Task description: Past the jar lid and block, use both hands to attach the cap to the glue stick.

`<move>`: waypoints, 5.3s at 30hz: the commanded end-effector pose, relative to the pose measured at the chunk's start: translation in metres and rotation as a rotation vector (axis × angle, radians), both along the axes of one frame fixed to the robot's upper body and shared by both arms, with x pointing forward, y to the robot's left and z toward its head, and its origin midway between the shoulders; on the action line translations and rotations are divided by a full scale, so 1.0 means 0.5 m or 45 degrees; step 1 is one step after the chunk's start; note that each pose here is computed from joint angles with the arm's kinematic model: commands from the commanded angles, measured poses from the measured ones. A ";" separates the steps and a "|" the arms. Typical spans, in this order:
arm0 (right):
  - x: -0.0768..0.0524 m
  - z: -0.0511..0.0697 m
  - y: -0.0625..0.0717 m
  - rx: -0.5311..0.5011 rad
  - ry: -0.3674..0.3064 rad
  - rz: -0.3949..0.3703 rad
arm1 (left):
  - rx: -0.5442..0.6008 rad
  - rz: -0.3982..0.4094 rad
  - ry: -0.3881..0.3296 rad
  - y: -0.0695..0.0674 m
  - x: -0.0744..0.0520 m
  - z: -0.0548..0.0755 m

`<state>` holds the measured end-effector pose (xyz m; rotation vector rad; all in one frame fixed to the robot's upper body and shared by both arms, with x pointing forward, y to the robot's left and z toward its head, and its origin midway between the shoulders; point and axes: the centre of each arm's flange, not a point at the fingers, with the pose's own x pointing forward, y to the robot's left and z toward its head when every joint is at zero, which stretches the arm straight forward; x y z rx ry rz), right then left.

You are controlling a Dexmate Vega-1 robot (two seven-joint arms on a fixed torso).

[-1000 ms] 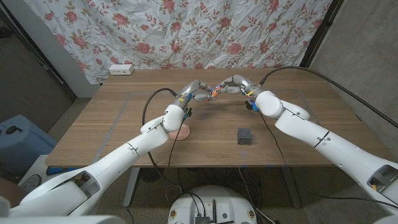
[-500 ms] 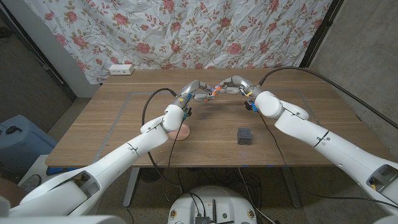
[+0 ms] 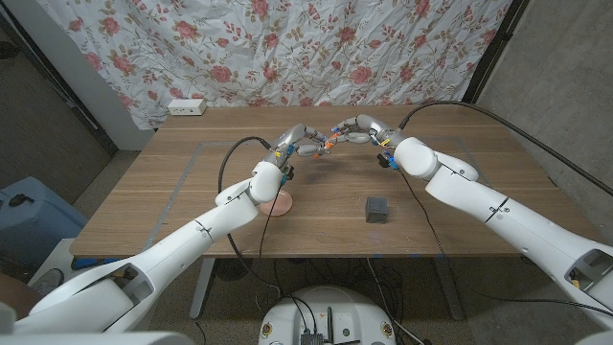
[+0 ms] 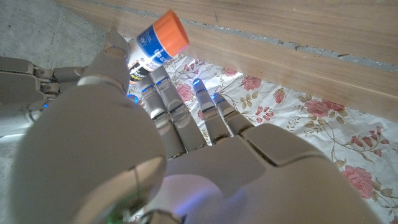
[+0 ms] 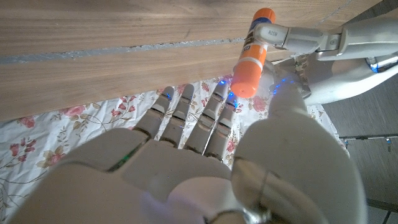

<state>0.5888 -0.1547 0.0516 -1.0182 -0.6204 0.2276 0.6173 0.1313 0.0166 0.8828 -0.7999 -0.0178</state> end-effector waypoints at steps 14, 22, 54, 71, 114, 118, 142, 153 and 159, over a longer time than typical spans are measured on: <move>0.013 0.011 -0.018 -0.077 0.037 0.065 | 0.008 0.007 0.008 0.009 0.003 0.005; 0.013 0.009 -0.035 -0.019 0.020 0.125 | 0.005 0.014 0.011 0.014 0.003 0.003; -0.021 -0.016 -0.046 0.054 -0.137 0.140 | -0.063 0.030 0.006 0.036 0.007 0.006; -0.034 -0.048 -0.047 0.067 -0.191 0.116 | -0.098 0.037 0.003 0.032 0.010 0.008; -0.051 -0.087 -0.006 -0.067 -0.209 0.094 | -0.133 0.039 -0.009 0.021 0.008 0.001; -0.051 -0.088 -0.002 -0.067 -0.200 0.105 | -0.134 0.035 -0.011 0.021 0.009 0.001; -0.053 -0.094 0.010 -0.102 -0.187 0.114 | -0.145 0.041 -0.017 0.024 0.003 0.001; -0.057 -0.094 0.014 -0.160 -0.203 0.095 | -0.134 0.030 -0.022 0.022 0.003 0.005; -0.058 -0.095 0.015 -0.181 -0.205 0.087 | -0.137 0.035 -0.017 0.020 0.002 0.003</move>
